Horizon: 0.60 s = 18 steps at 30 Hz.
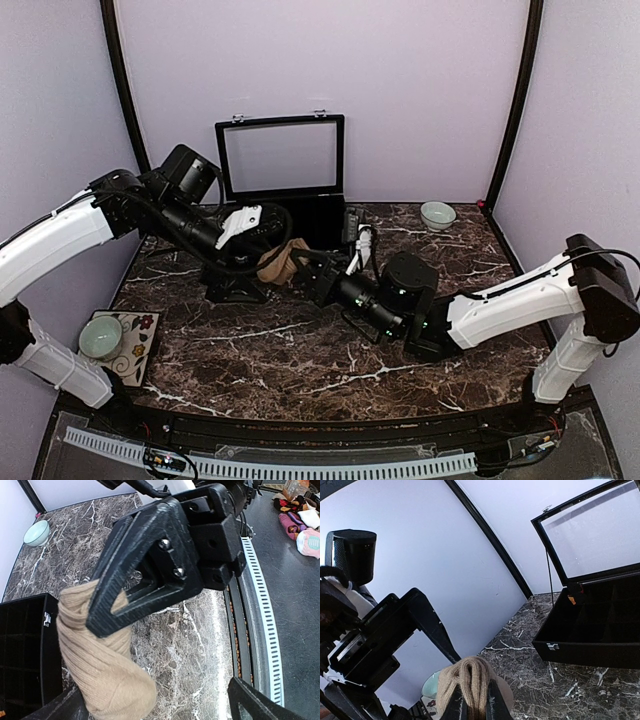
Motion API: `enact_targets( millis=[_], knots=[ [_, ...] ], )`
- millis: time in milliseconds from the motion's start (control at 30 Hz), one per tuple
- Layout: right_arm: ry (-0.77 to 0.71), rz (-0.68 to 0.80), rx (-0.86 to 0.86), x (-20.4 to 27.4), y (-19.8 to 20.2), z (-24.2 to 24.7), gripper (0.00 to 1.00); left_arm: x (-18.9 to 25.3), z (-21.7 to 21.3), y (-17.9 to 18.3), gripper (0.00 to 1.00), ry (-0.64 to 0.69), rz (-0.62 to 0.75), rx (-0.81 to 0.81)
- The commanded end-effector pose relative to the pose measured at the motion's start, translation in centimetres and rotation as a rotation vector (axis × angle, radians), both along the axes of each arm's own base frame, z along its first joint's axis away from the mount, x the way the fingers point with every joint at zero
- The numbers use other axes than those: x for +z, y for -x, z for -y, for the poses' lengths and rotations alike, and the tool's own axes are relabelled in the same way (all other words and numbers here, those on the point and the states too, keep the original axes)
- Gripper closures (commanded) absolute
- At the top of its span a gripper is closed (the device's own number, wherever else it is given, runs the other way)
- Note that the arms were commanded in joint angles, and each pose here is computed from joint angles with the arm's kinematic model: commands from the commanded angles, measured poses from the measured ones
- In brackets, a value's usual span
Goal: Roll the socks
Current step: Roll the sock.
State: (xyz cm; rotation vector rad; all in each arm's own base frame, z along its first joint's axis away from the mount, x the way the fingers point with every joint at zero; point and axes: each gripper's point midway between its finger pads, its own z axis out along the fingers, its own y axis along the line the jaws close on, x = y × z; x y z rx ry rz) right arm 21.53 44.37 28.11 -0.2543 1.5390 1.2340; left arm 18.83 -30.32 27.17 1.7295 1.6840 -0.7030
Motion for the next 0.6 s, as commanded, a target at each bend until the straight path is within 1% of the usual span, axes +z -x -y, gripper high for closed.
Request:
enact_targets(
  millis=[0, 267, 367, 433, 567],
  knots=[
    [-0.107, 0.011, -0.005, 2.2, -0.1, 1.0, 1.0, 0.9, -0.4, 1.5, 0.02, 0.023, -0.014, -0.043],
    [-0.168, 0.012, 0.028, 2.9, 0.2, 0.4, 1.0, 0.7, 0.0, 1.9, 0.02, 0.036, -0.039, -0.074],
    [-0.173, 0.039, 0.058, 3.1, 0.7, 0.2, 1.0, 1.0, -0.1, 2.2, 0.03, 0.036, -0.043, -0.091],
    [-0.184, 0.07, 0.092, 3.3, 1.3, 0.3, 1.0, 1.1, -0.2, 2.5, 0.09, 0.038, -0.051, -0.106],
    [-0.214, 0.126, 0.188, 4.3, 2.9, -0.1, 1.0, 0.6, -0.1, 1.6, 0.35, 0.027, -0.034, -0.069]
  ],
)
